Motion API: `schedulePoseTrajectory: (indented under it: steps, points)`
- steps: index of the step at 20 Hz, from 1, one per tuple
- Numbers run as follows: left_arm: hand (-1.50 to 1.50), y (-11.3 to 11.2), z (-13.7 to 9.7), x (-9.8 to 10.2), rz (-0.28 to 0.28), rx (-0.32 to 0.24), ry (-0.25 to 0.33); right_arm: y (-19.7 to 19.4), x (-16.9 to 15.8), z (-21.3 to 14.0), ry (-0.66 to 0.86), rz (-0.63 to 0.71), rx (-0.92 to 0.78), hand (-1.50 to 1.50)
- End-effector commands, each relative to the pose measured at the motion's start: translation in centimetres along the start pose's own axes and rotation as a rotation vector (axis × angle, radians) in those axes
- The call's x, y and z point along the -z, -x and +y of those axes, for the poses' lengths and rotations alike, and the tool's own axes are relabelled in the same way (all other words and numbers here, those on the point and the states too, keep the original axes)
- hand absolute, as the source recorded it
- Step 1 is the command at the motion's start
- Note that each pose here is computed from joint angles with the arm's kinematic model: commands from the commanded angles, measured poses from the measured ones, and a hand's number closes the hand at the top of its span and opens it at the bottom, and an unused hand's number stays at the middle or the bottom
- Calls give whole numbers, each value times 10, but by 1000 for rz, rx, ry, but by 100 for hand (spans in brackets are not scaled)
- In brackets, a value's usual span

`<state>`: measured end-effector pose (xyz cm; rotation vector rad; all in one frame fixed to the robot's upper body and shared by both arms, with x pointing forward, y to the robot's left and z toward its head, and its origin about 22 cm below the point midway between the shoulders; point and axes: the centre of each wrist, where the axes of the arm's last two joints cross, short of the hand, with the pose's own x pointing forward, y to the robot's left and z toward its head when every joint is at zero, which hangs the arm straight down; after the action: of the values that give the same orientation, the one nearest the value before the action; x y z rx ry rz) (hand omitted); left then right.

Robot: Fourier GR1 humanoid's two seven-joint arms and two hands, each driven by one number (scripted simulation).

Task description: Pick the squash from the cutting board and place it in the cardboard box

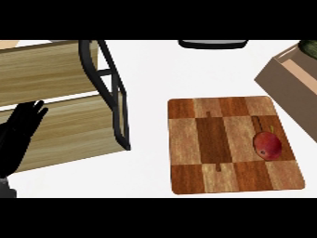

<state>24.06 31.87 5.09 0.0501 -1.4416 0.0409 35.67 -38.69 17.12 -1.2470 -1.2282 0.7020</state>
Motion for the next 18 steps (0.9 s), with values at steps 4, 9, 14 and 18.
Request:
schedulePoseTrajectory:
  steps: [4,9,14,18]
  points:
    - [0,-10,-5,12,0,-12,4,34,6,32,-173,178,42,-150]
    - [0,-8,-7,1,-16,8,-13,54,-5,53,-174,56,114,-150]
    - [0,1,-8,2,-2,0,-2,51,0,38,49,44,407,-150]
    - [0,-5,4,6,-6,-1,-26,65,-2,36,190,115,610,-150]
